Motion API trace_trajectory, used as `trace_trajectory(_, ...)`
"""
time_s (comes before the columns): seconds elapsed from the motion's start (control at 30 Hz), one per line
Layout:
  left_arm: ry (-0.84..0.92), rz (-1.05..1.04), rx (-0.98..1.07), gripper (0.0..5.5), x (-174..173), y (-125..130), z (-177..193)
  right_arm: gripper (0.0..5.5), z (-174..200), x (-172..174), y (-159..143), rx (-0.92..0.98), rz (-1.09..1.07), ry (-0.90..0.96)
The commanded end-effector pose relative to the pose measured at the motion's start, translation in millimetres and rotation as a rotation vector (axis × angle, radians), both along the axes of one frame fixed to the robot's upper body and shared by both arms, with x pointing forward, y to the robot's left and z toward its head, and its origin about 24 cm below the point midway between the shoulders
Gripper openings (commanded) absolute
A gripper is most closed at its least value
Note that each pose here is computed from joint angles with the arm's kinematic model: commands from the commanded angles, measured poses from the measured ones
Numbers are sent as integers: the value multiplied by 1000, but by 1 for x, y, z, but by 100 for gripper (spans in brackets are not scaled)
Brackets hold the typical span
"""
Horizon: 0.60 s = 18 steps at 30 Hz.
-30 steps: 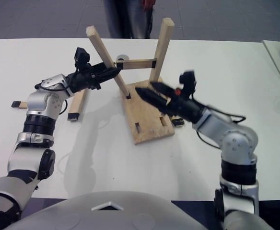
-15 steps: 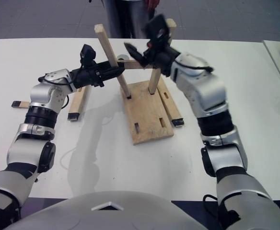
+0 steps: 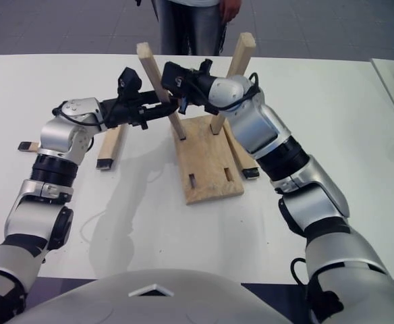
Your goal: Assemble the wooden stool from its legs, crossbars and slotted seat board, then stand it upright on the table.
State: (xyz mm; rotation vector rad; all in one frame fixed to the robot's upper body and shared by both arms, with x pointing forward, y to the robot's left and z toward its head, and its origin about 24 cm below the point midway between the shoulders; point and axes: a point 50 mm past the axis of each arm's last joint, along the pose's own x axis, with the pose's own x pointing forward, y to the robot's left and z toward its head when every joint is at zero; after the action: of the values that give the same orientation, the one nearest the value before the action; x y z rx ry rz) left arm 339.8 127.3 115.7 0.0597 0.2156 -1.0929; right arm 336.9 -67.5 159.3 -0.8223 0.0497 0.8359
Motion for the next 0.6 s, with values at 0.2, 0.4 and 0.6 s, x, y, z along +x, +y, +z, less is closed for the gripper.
trace_trajectory(0.2, 276, 92, 245, 216, -19, 16, -71, 0, 30, 4, -24, 299, -187, -154)
trace_trajectory(0.4, 352, 66, 302, 216, -20, 14, -82, 0, -57, -8, -24, 38, -153, 144)
trace_trajectory(0.6, 379, 81, 219, 216, -16, 10, -72, 0, -9, -3, -22, 342, -187, -69)
